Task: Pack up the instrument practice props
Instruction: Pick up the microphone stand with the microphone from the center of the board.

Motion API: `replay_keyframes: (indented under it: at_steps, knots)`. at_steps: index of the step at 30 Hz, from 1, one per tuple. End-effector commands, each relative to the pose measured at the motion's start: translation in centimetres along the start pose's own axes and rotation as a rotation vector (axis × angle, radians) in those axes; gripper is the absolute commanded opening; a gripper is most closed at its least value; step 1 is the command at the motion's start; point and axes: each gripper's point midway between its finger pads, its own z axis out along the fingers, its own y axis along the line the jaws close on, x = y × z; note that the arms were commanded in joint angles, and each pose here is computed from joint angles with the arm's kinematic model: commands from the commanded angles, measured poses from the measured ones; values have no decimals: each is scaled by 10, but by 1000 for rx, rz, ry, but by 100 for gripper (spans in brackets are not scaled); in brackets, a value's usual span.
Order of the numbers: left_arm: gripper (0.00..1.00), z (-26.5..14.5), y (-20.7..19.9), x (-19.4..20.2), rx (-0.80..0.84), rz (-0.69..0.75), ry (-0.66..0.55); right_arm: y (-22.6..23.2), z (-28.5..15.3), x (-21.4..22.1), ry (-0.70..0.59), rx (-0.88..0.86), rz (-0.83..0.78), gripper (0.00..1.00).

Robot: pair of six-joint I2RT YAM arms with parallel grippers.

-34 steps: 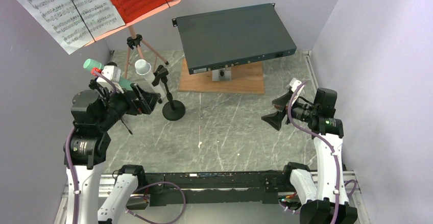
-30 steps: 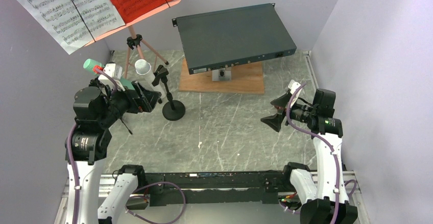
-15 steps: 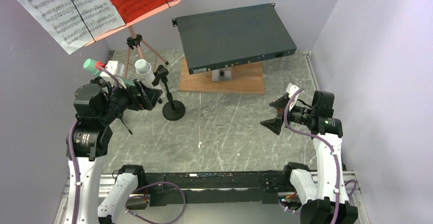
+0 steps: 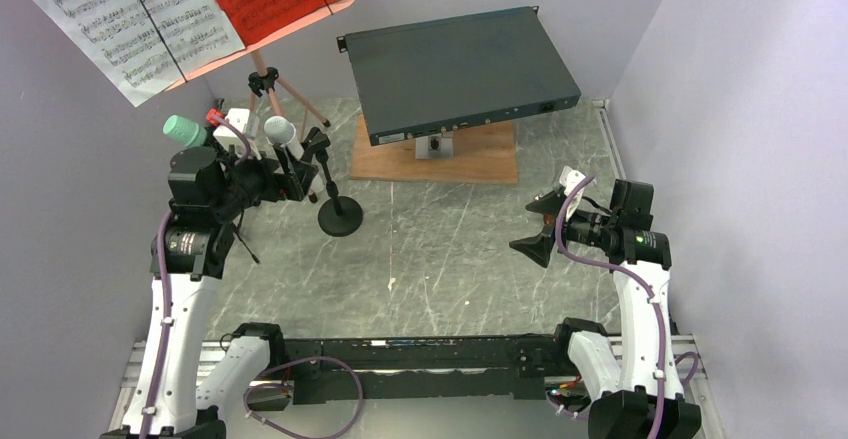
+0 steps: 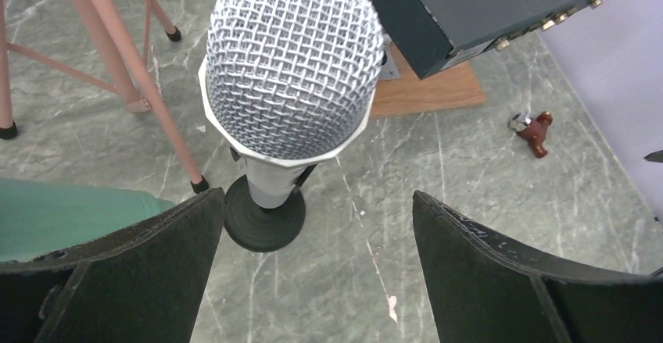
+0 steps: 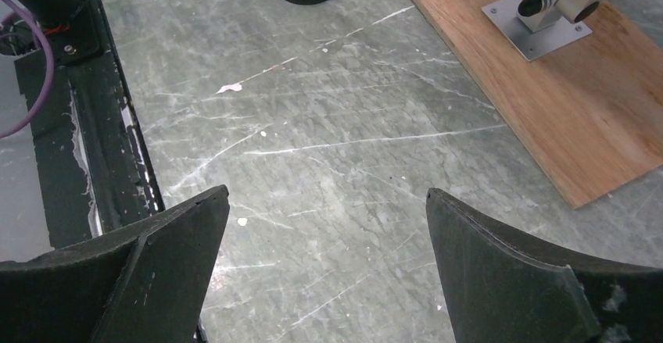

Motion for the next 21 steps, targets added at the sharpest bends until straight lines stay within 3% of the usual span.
replay_keyframes:
  at_steps: [1, 8, 21]
  knots:
    - [93, 12, 0, -12, 45, 106, -82, 5, 0, -12, -36, -34, -57, 100]
    - [84, 28, 2, -5, 99, 199, -119, 7, 0, -12, -38, -36, -62, 100]
    - [76, 42, 24, -5, 19, 280, -171, 7, 0, -12, -40, -34, -60, 100]
